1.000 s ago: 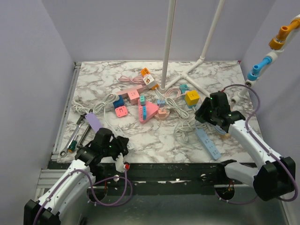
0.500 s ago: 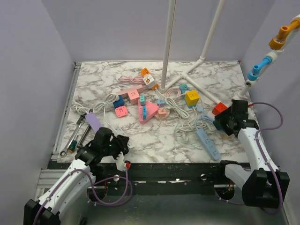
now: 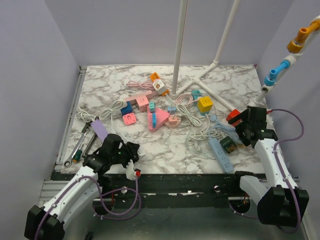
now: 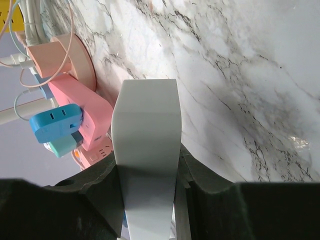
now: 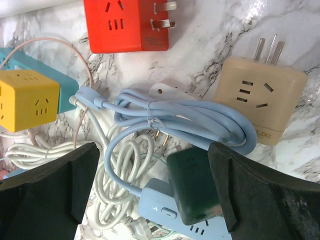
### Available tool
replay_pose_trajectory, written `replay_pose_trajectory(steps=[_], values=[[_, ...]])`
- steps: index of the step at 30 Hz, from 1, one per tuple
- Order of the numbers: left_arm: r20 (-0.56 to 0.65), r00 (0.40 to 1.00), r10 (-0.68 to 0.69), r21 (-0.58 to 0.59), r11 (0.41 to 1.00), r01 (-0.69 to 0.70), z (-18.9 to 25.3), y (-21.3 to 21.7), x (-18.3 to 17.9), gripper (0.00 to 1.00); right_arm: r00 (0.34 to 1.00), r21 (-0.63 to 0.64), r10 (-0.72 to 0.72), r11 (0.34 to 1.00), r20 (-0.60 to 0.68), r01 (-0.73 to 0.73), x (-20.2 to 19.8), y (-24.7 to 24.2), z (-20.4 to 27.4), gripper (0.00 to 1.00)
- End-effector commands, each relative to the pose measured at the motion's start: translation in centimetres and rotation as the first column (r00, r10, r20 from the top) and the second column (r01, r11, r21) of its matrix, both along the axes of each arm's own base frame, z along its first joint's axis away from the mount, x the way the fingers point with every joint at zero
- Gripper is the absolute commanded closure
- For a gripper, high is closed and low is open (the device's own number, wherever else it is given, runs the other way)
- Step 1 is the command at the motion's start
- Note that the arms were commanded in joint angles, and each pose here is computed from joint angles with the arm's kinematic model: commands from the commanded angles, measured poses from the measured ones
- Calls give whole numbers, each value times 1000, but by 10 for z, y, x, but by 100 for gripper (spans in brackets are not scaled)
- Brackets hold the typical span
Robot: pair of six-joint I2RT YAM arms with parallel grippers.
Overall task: Pull the plug off the socket
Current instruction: Place the plug at the corner of the board, then place the socket at the corner of the board.
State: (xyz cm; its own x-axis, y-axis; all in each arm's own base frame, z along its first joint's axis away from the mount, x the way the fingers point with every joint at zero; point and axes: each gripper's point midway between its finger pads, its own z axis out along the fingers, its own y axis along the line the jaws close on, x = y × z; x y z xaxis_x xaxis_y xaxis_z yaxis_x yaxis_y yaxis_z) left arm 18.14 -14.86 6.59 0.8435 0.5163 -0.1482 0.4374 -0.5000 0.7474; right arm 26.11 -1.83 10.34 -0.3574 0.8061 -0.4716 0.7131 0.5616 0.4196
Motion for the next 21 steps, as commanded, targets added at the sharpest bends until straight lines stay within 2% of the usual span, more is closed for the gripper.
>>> replay_pose_trajectory(steps=[1, 7, 10, 12, 13, 14, 19, 21], values=[[28, 999, -35, -58, 998, 36, 8, -13, 6, 100, 996, -34, 73, 997, 55, -71, 1, 2, 28, 0], [34, 999, -25, -95, 995, 28, 11, -21, 17, 100, 966, -47, 211, 977, 152, -206, 18, 26, 65, 0], [4, 1000, -18, -107, 994, 18, 10, -25, 18, 100, 927, -53, 308, 951, 214, -304, 29, 63, 81, 0], [-1, 999, -41, -94, 995, 41, 3, -26, 14, 95, 903, -84, 376, 926, 209, -367, 35, 94, 84, 0], [5, 998, -57, -85, 995, 57, -1, -25, 11, 89, 891, -105, 406, 914, 204, -392, 37, 107, 86, 0], [8, 997, -73, -75, 994, 73, -6, -25, 8, 77, 875, -114, 444, 896, 192, -430, 37, 124, 84, 0], [-6, 996, -85, -73, 994, 84, -9, -24, 1, 47, 828, -129, 529, 848, 186, -513, 45, 164, 79, 0], [-17, 997, -77, -65, 995, 76, -8, -22, -1, 26, 809, -150, 559, 829, 182, -539, 47, 176, 79, 0]])
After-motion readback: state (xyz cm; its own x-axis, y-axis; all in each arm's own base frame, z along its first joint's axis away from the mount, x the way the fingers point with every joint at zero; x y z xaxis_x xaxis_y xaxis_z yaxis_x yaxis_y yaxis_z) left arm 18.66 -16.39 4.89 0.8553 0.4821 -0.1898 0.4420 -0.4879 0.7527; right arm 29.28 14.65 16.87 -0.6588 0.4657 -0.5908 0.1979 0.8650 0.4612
